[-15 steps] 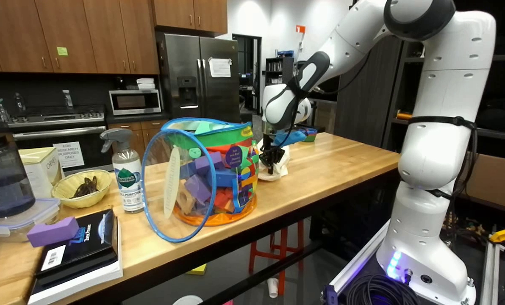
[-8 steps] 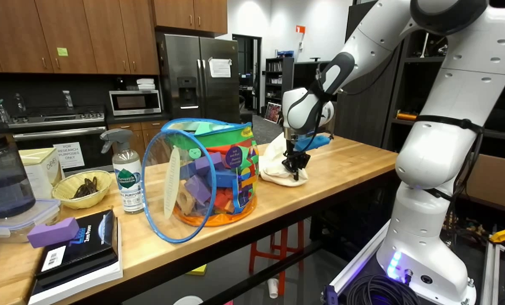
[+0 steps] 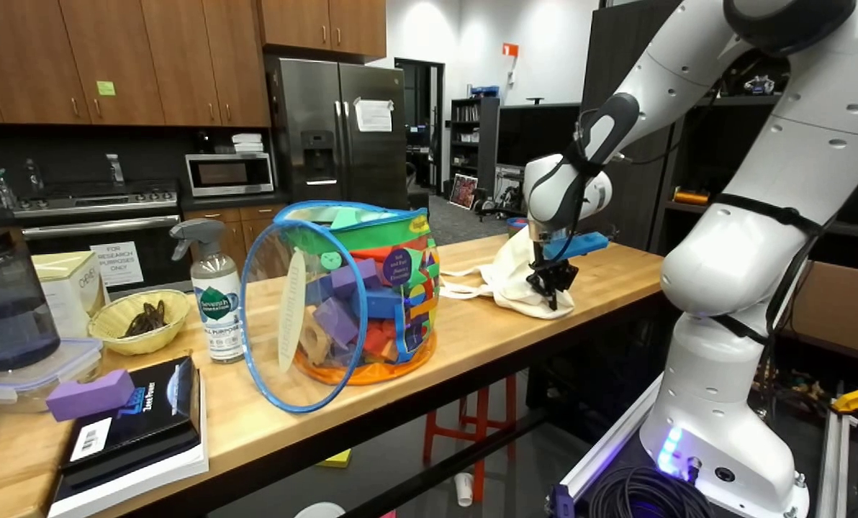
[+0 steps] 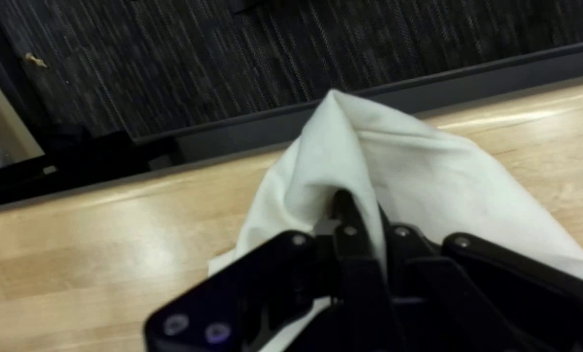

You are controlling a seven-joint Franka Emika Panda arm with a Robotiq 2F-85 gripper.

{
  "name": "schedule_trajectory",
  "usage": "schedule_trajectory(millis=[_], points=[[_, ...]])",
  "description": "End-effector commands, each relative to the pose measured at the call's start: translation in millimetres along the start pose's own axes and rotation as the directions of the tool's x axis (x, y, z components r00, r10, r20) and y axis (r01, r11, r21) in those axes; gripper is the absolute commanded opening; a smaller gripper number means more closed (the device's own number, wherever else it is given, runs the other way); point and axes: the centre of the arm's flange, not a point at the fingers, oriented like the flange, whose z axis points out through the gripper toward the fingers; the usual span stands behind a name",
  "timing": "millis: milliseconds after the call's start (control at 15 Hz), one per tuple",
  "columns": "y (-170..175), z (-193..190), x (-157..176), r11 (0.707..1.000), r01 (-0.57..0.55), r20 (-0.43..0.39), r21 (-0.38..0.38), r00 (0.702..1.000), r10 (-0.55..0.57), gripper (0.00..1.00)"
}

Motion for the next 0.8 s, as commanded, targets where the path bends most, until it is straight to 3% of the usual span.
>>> schedule_trajectory(millis=[0,400,733], points=[[51,15,-24,0.992,-0.114,0.011,-0.045,0.993,0.115,0.01],[115,31,-6,0.961,-0.252,0.009,-0.117,0.967,0.255,0.01],[115,27,29,0.959,-0.241,-0.033,-0.147,0.971,0.238,0.01]])
